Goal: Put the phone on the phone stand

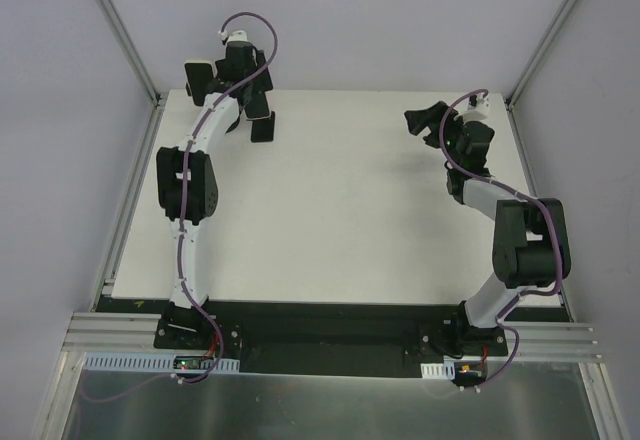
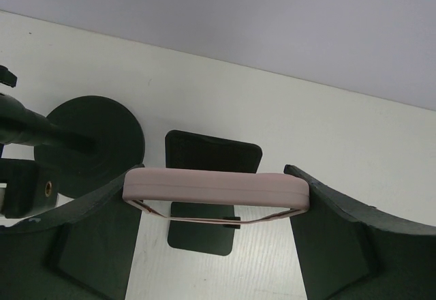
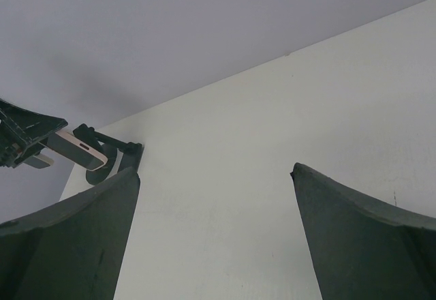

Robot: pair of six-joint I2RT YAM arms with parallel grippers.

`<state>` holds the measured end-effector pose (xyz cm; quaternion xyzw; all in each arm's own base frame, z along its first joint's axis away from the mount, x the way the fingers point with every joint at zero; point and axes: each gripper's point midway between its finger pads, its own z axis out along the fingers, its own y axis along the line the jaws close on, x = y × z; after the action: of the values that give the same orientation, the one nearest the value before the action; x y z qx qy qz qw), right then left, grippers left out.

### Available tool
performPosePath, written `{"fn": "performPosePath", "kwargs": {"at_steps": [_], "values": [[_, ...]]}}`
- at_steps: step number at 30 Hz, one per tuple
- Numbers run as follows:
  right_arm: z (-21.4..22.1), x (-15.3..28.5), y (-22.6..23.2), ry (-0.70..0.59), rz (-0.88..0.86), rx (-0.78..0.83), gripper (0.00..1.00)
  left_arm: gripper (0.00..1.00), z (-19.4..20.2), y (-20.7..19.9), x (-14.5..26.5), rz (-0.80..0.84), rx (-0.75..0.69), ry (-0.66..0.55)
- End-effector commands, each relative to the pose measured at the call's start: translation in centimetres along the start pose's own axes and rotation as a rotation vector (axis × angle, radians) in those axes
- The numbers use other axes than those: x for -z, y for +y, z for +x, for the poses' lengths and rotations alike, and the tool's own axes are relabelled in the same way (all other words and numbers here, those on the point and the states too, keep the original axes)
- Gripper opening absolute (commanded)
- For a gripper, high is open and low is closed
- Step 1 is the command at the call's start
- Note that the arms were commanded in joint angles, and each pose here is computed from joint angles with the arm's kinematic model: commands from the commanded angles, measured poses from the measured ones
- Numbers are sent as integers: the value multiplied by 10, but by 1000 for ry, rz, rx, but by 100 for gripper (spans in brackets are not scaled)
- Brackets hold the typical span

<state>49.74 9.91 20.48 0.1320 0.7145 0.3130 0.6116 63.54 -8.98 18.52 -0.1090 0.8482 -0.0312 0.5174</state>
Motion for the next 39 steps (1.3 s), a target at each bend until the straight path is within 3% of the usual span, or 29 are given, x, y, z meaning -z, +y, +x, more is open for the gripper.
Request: {"fn": "performPosePath", "kwargs": {"at_steps": [1, 12, 17, 23, 26, 30, 39], "values": [[-13, -4, 9, -44, -53, 0, 97, 0, -10, -1, -4, 36, 46, -32], [-13, -4, 8, -44, -57, -6, 97, 0, 0, -6, -10, 70, 45, -4], [-13, -4, 9, -44, -59, -5, 97, 6, 1, -9, -11, 85, 41, 2], [-13, -4, 8, -45, -60, -11, 97, 4, 6, -14, -11, 85, -15, 2], [-14, -4, 9, -48, -64, -13, 97, 11, 6, -13, -10, 34, -78, -15], [-13, -4, 7, -46, -63, -21, 97, 28, 6, -14, -11, 4, -111, -28], [-14, -4, 5, -48, -63, -28, 97, 38, 10, -15, -12, 1, -91, -22]]}}
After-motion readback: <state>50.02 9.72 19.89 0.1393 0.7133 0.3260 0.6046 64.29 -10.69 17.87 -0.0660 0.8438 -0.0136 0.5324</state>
